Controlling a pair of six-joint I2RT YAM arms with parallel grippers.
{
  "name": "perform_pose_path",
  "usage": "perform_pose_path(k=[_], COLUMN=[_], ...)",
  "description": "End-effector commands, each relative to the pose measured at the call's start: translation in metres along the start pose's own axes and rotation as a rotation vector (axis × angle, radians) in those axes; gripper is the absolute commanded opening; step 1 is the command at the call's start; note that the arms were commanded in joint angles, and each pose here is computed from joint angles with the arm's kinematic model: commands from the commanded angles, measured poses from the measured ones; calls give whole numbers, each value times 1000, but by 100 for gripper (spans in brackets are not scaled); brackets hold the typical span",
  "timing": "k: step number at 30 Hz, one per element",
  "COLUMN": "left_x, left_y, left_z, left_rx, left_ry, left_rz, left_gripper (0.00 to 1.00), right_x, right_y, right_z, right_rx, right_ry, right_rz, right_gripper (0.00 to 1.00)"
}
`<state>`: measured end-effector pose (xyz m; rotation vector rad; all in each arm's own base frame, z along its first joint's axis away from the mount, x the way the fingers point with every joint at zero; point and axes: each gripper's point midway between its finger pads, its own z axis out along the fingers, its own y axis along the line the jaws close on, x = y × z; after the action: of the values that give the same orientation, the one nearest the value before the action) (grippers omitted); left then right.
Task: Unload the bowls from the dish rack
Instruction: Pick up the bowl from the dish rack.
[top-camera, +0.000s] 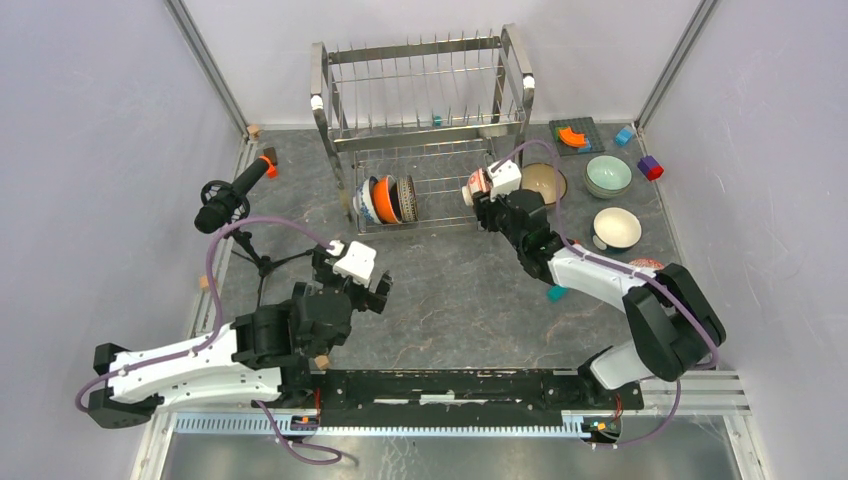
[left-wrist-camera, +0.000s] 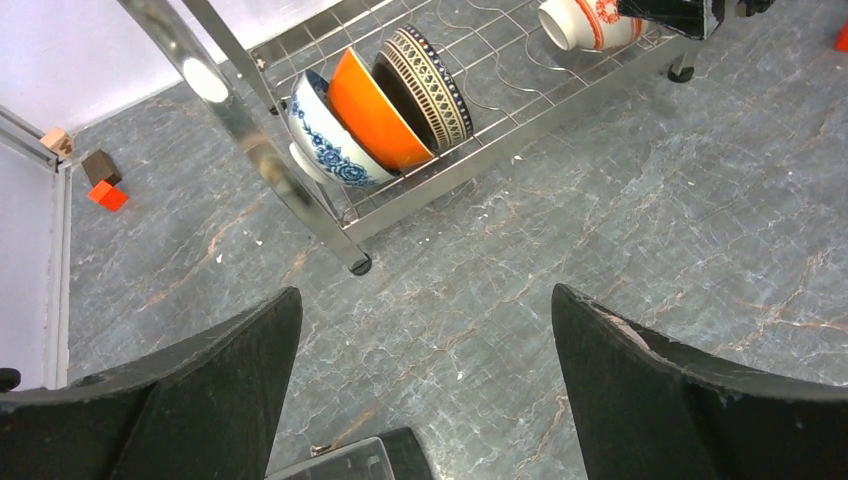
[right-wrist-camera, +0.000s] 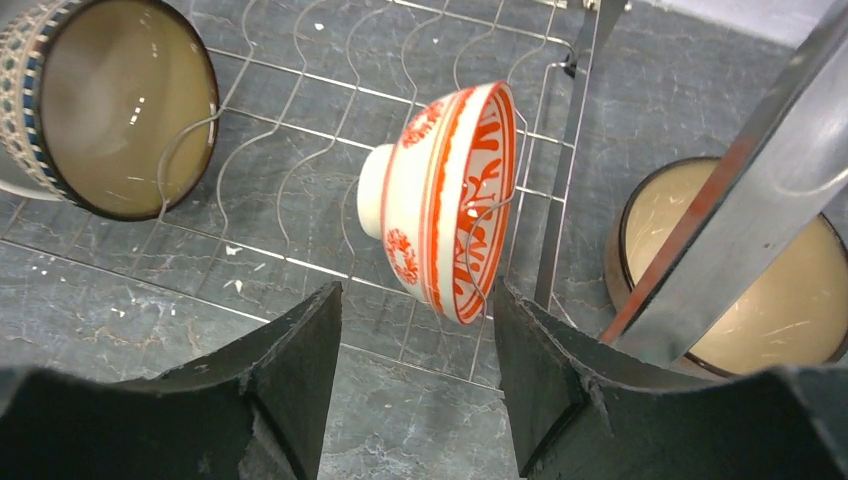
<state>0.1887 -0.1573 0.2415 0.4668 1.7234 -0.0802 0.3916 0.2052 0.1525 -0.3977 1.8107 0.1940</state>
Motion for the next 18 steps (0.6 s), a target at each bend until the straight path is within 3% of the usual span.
perform_pose_path(k=[1, 18], left_x=[-3, 1], left_y=[-4, -3], left_z=[4, 5], left_rx=[4, -14], left_ry=[-3, 13], left_rz=[34, 54], left_gripper=[100, 100], right_x=[-21, -10], right_y=[-9, 0], right_z=[10, 36], right_rx=[4, -119], right_ry=[-49, -25], right_rz=[75, 229], right_gripper=[61, 51])
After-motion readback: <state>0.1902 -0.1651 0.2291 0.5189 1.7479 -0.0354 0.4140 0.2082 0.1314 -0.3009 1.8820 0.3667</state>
